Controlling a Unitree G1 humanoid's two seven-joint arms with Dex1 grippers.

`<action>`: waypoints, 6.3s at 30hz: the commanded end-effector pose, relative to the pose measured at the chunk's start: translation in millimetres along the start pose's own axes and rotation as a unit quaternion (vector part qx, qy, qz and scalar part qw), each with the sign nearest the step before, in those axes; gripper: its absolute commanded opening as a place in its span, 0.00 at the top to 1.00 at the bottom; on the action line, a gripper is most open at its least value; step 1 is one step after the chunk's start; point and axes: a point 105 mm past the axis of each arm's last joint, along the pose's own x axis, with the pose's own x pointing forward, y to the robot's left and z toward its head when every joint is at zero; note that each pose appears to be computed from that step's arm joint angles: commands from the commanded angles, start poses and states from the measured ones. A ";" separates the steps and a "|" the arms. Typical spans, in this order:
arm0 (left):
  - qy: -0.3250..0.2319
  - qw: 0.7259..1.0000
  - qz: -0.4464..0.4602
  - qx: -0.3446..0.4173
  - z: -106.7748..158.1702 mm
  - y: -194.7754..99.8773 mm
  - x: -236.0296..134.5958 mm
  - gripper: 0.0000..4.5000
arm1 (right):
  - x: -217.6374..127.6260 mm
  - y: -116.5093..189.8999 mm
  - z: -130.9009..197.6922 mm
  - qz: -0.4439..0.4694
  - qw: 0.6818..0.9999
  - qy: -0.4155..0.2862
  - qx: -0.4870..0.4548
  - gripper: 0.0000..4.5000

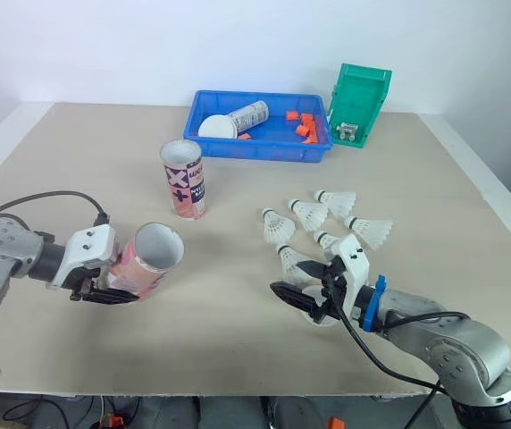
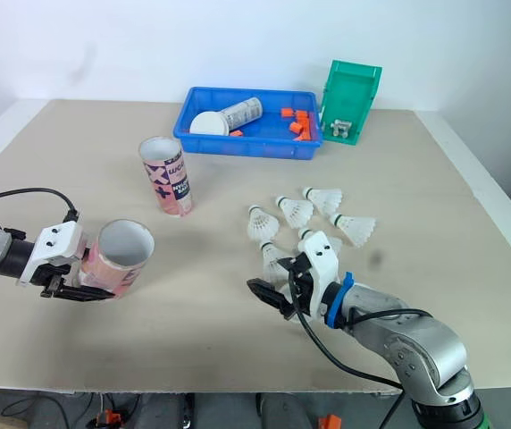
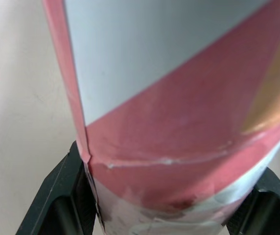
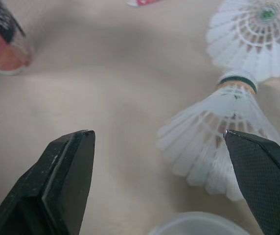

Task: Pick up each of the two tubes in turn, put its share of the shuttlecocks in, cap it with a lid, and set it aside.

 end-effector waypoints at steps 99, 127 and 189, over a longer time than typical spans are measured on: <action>0.010 0.999 -0.040 -0.009 -7.9 1.8 25.1 0.39 | 71.3 -37.3 45.7 -0.117 0.991 0.035 -0.048 0.06; 0.002 0.999 -0.038 -0.009 -3.6 0.3 29.3 0.39 | 73.7 -14.6 120.6 -0.033 0.946 -0.091 -0.310 0.99; -0.007 0.999 -0.044 -0.005 0.0 3.5 36.5 0.39 | -83.6 -38.0 72.1 0.006 0.977 -0.029 -0.212 0.24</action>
